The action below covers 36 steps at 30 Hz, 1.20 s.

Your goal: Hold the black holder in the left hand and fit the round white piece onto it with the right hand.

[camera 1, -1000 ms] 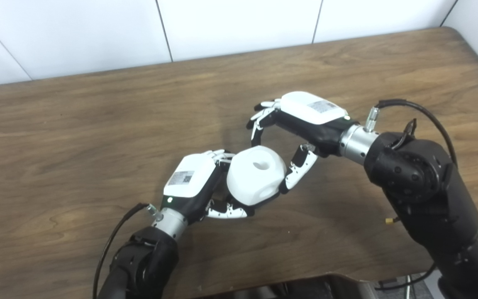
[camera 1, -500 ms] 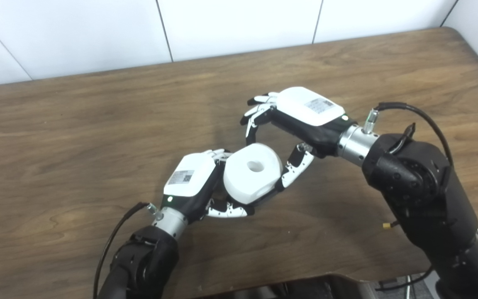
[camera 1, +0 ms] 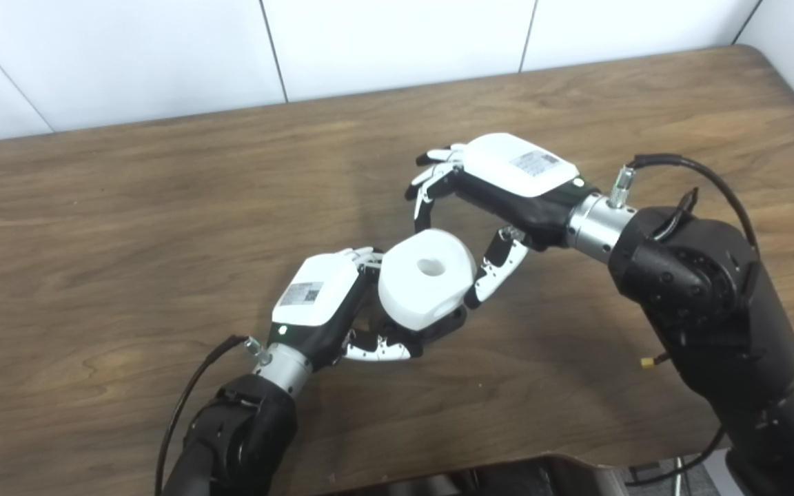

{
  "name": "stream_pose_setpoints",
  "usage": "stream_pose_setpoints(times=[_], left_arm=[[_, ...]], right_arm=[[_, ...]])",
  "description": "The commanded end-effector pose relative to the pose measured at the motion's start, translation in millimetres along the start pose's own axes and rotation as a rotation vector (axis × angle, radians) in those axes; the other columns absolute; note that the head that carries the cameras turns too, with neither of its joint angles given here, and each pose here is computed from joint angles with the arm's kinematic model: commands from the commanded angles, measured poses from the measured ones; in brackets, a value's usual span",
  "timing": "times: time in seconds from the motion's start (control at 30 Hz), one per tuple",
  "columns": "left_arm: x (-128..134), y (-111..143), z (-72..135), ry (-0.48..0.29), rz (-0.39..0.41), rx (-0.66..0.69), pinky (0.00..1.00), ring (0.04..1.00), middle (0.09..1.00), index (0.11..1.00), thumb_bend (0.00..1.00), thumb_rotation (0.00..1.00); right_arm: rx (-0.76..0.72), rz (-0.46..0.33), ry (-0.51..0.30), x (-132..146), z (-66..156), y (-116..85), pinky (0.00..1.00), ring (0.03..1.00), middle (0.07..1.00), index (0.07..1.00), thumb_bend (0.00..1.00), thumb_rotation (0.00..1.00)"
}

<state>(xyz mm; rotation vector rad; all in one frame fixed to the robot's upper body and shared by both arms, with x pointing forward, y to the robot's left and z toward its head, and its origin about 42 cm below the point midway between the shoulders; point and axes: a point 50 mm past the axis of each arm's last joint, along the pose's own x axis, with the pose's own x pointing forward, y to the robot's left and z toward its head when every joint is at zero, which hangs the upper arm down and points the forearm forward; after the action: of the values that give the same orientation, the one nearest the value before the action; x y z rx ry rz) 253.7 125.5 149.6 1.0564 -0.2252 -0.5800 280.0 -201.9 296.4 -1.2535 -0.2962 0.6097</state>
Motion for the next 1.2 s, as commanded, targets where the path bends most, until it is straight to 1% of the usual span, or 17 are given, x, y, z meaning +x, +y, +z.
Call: stream_pose_setpoints(times=[0.0, 0.43, 1.17], left_arm=[[-4, -15, -8, 0.038, -0.090, -0.024, 0.87, 0.877, 0.806, 0.486, 0.52, 0.05], [-4, -13, -7, 0.037, -0.091, -0.021, 0.86, 0.878, 0.807, 0.486, 0.52, 0.05], [-4, -12, -5, 0.040, -0.092, -0.014, 0.87, 0.880, 0.804, 0.486, 0.52, 0.05]], right_arm=[[-0.043, -0.071, -0.026, -5, 5, -20, 0.93, 0.929, 0.793, 0.481, 0.53, 0.14], [-0.044, -0.056, -0.042, -3, 8, -17, 0.93, 0.925, 0.789, 0.481, 0.53, 0.14], [-0.041, -0.073, -0.054, -1, 12, -10, 0.92, 0.931, 0.792, 0.481, 0.53, 0.14]])
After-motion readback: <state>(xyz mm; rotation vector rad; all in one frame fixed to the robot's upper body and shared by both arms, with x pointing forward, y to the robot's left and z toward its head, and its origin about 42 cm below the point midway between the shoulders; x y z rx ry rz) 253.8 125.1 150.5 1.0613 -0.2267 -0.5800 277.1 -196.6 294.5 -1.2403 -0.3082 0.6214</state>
